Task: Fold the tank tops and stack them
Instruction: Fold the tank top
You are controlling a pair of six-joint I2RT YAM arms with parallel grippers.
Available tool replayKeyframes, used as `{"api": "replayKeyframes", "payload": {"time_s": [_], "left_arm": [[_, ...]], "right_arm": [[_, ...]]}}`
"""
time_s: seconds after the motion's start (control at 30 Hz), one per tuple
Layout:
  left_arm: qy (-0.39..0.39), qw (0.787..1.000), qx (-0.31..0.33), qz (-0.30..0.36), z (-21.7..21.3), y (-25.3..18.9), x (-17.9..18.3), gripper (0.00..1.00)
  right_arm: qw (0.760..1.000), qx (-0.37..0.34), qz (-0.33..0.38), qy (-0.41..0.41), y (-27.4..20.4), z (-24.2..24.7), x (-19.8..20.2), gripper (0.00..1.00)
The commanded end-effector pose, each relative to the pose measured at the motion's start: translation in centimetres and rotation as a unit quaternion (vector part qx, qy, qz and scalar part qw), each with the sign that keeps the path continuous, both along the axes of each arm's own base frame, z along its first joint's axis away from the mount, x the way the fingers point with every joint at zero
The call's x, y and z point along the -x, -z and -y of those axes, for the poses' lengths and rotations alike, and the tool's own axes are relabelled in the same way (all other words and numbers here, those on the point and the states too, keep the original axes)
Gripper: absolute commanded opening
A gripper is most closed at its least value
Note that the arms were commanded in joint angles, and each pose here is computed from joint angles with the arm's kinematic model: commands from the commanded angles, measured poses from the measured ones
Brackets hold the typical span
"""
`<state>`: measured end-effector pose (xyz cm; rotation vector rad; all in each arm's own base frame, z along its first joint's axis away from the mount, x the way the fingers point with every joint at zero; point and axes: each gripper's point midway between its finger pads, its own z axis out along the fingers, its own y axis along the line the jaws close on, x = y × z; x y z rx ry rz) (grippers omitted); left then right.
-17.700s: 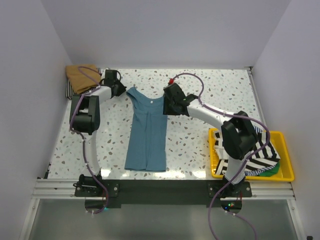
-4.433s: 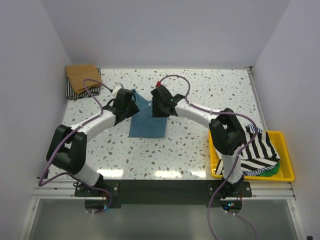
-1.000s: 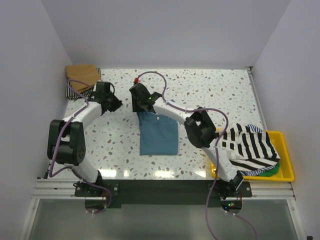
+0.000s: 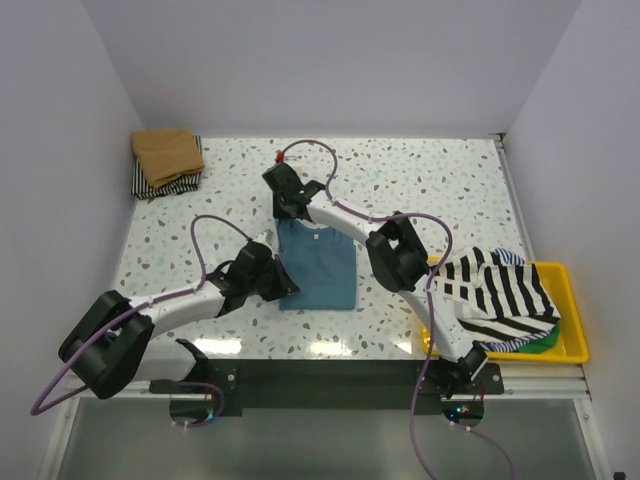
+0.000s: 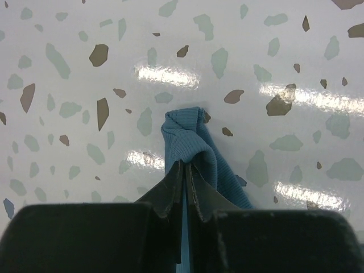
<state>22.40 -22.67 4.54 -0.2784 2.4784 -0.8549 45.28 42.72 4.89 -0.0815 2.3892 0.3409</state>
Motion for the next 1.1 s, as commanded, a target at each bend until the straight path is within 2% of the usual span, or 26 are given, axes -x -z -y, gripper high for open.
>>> {"api": "replayKeyframes", "payload": {"time_s": [0.0, 0.17, 0.47, 0.9, 1.07], "left_arm": [[-0.039, 0.999, -0.021, -0.010, -0.4, 1.1, -0.5, 0.08], [-0.080, 0.991, -0.094, -0.060, -3.2, 3.8, 1.0, 0.03], [-0.085, 0.986, -0.104, -0.097, -3.9, 5.8, 2.7, 0.02], [-0.084, 0.985, -0.108, -0.104, -3.9, 6.3, 2.9, 0.02], [-0.085, 0.985, -0.109, -0.103, -3.9, 6.3, 2.9, 0.02]], "right_arm": [[1.000, -0.012, 0.022, 0.017, -2.2, 0.3, -0.8, 0.04], [0.999, -0.018, 0.032, 0.026, -3.4, 1.0, -1.4, 0.01], [0.998, -0.038, 0.042, 0.042, -5.3, 3.4, -3.4, 0.00], [0.996, -0.055, 0.062, 0.046, -8.1, 4.6, -5.3, 0.00], [0.997, -0.044, 0.052, 0.047, -6.9, 5.4, -5.1, 0.00]]}}
